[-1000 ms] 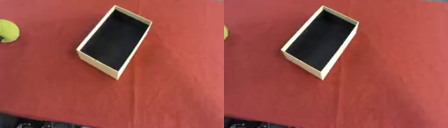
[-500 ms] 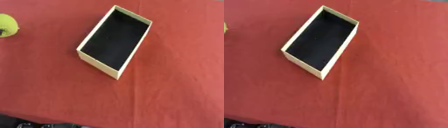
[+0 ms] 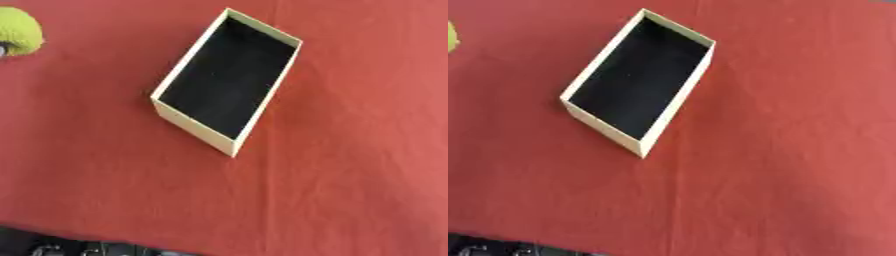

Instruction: Pick up objects on the table and place them in the box.

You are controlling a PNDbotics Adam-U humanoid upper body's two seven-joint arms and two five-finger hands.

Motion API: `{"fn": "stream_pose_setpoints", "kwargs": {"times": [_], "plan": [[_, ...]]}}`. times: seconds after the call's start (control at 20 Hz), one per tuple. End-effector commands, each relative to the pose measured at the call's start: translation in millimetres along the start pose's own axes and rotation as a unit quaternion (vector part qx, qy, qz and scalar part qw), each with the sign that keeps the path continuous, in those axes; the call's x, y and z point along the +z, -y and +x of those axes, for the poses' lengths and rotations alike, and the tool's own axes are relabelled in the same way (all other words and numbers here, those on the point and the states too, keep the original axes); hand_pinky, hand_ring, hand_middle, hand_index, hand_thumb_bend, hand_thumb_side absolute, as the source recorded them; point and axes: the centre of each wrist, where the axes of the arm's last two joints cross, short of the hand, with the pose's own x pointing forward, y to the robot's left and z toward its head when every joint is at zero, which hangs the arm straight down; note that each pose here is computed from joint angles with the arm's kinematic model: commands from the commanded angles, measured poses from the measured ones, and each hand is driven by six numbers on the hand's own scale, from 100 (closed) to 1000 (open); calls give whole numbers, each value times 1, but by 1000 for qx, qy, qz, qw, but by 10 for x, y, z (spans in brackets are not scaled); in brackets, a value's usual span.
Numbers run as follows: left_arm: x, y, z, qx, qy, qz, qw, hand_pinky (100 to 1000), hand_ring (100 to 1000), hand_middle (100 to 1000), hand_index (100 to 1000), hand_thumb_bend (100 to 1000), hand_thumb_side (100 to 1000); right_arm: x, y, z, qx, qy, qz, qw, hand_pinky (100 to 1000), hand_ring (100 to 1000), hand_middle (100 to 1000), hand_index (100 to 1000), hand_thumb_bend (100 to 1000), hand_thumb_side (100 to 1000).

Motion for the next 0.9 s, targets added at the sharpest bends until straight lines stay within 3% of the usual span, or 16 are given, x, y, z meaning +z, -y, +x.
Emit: {"fn": "stream_pose_setpoints", "kwargs": {"times": [0.05, 0.55, 0.9], "plan": [[44, -407, 146, -32, 31, 56, 997, 240, 447, 465, 539, 142, 100, -65, 82, 33, 9, 15, -6, 1000, 831, 902, 885, 884, 100, 938], [221, -659, 920, -36, 164, 101, 981, 261, 460, 475, 551, 128, 100, -95, 88, 41, 7, 22, -13, 1000, 833, 903, 886, 883, 100, 930], [320, -653, 1495, -39, 278, 67, 958, 279, 467, 481, 558, 126, 100, -110, 74, 51, 2, 25, -12, 1000, 833, 903, 886, 884, 100, 928]]}}
